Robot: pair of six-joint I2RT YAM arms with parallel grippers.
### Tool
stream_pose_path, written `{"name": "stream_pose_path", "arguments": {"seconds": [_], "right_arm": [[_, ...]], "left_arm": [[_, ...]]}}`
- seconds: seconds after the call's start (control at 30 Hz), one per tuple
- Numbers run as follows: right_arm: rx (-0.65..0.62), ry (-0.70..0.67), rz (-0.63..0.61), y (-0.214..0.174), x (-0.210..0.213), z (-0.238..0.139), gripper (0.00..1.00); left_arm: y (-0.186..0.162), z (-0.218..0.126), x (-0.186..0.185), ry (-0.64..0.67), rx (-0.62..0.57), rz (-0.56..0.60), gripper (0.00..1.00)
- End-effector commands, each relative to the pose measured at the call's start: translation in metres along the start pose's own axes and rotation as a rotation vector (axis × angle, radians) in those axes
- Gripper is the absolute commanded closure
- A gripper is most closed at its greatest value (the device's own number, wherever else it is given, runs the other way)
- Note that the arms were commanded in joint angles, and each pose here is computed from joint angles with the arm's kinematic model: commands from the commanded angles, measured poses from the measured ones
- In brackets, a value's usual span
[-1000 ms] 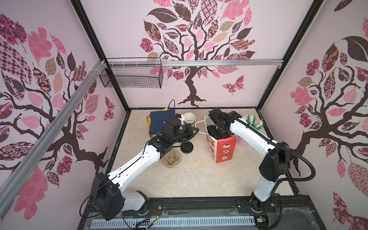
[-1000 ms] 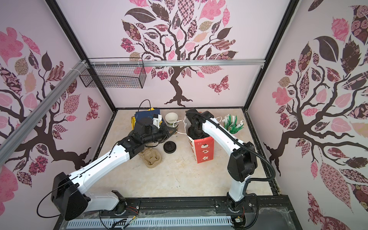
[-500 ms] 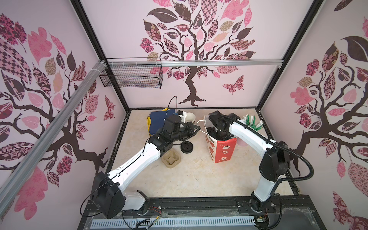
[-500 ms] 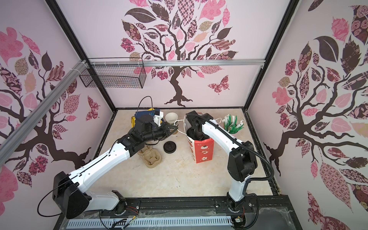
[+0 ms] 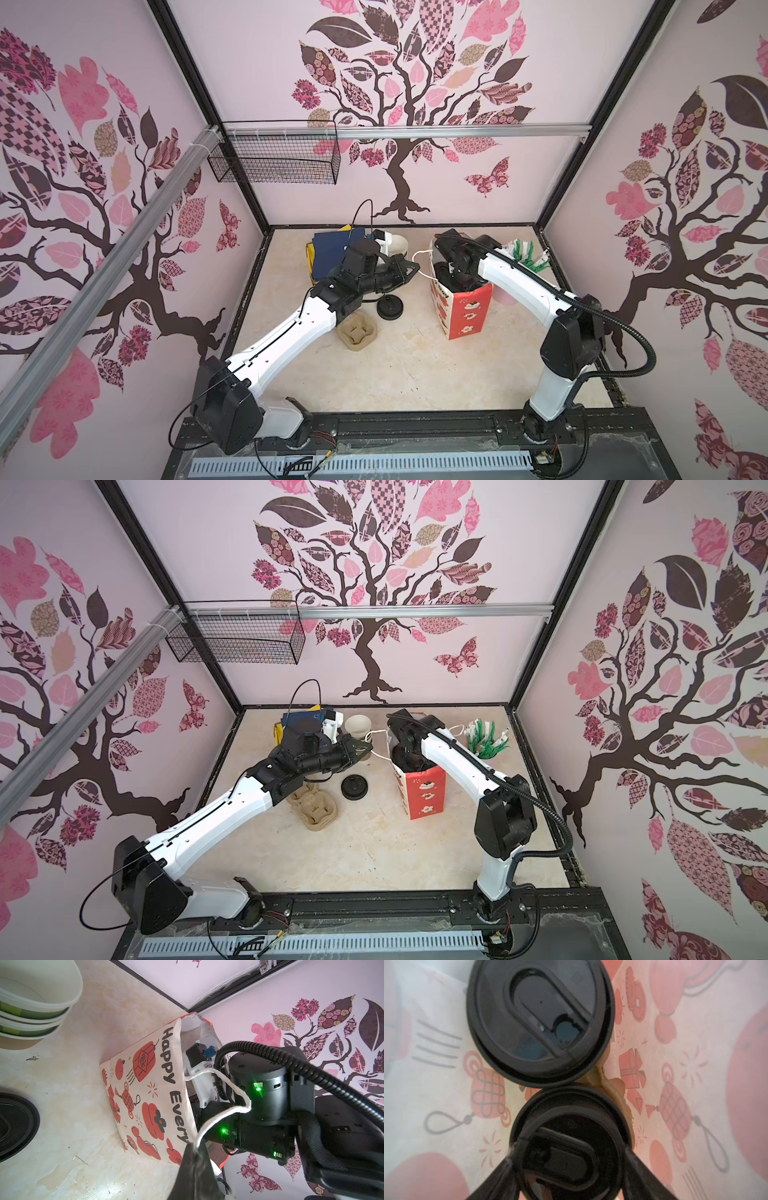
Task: Pack the takeout coffee
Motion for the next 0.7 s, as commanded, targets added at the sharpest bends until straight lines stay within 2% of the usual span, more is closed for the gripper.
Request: {"name": "stream_pose_path", "arguments": {"seconds": [0.0,0.43,0.67], "right_arm": [[0.023,-0.034,-0.009,-0.003,-0.004,0.012,0.47],[0.059,-0.067,-0.054,-0.005,-0.006,0.034,0.48],[0.028,-0.046,-0.120,0.003,-0.007,0.004,0.48]], "left_arm": [[0.006,-0.006,-0.017,-0.046,-0.018,0.034,1.00],[0.008,-0.007,-0.020,-0.047,-0.032,0.044,1.00],[0.011,-0.008,-0.024,-0.046,-0.034,0.066,1.00]]}}
Point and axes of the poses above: each gripper's point midway between its finger pads, its own z axis out along the fingers, its own x axis along the line the jaws close on, y = z × x, the point moved 10 cm from there along -z, back along the fingers, and after that the axes turned 3 degrees about -z, right-handed, at the moved point
